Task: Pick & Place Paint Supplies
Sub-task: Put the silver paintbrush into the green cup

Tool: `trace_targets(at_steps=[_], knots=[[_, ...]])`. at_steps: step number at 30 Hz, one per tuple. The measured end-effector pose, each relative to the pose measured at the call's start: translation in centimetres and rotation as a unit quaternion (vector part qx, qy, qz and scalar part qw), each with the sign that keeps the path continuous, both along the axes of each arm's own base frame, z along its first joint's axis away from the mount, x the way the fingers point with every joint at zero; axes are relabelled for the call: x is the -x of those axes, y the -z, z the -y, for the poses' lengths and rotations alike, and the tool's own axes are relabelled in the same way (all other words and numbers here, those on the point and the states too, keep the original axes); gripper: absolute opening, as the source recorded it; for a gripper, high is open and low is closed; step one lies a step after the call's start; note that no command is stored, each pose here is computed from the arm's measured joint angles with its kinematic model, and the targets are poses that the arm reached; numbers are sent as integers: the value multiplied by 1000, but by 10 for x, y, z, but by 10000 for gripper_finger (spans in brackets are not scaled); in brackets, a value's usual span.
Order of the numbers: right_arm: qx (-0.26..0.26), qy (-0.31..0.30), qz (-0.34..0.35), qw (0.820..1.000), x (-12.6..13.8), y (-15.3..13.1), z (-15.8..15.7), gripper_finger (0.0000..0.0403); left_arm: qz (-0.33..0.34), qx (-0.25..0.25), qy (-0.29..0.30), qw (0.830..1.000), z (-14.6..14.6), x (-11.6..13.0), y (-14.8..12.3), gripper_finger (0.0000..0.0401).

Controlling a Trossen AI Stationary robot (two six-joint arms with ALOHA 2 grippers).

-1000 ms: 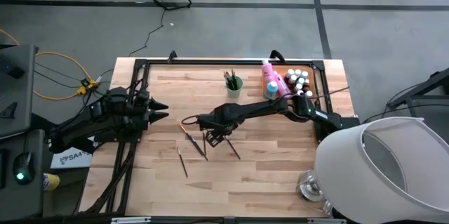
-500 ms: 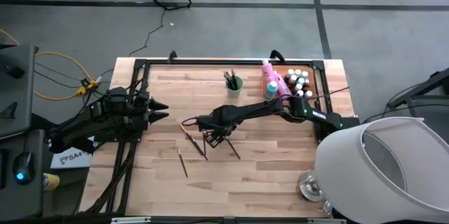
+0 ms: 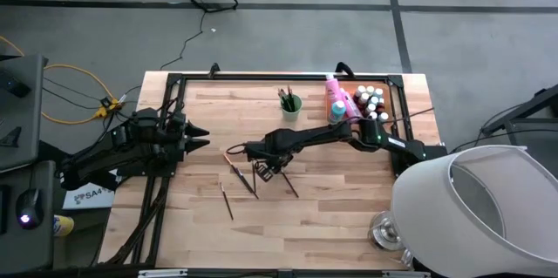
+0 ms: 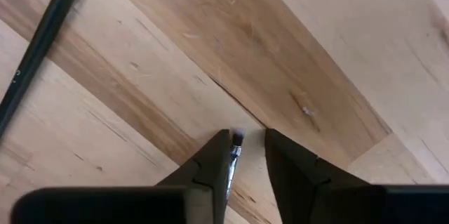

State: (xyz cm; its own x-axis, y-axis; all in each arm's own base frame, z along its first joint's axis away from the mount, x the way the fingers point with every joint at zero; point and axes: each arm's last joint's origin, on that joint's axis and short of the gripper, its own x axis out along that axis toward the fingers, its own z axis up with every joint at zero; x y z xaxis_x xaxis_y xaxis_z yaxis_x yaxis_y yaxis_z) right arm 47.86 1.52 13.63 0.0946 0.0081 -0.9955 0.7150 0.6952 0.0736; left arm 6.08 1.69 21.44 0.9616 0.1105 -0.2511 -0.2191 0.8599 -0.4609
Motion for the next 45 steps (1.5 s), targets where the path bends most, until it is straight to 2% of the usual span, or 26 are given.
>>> trace_targets(at_steps=[11, 19, 22, 27, 30, 35, 40, 42, 45], knots=[[-8, 4, 6, 1000, -1, 1, 0, 8, 0, 0, -1, 1000, 0, 0, 0, 214], [-1, 15, 20, 1000, 0, -10, 0, 3, 0, 0, -1, 1000, 0, 0, 0, 214], [12, 10, 42, 999, 1, -26, 0, 3, 0, 0, 0, 1000, 0, 0, 0, 214], [55, -3, 123, 991, 10, -88, 9, 3, 0, 0, 0, 1000, 0, 0, 0, 214], [111, -8, 162, 981, 19, -120, 16, 3, 0, 0, 0, 1000, 0, 0, 0, 214], [236, -12, 226, 945, 43, -186, 32, 3, 0, 0, 0, 1000, 0, 0, 0, 214], [344, -15, 254, 904, 57, -224, 51, 3, 0, 0, 0, 1000, 0, 0, 0, 214], [371, -12, 273, 888, 63, -239, 58, 3, 0, 0, 1, 1000, 0, 0, 0, 214], [396, -4, 315, 862, 68, -246, 70, 3, 0, 0, -1, 1000, 0, 0, 0, 214]])
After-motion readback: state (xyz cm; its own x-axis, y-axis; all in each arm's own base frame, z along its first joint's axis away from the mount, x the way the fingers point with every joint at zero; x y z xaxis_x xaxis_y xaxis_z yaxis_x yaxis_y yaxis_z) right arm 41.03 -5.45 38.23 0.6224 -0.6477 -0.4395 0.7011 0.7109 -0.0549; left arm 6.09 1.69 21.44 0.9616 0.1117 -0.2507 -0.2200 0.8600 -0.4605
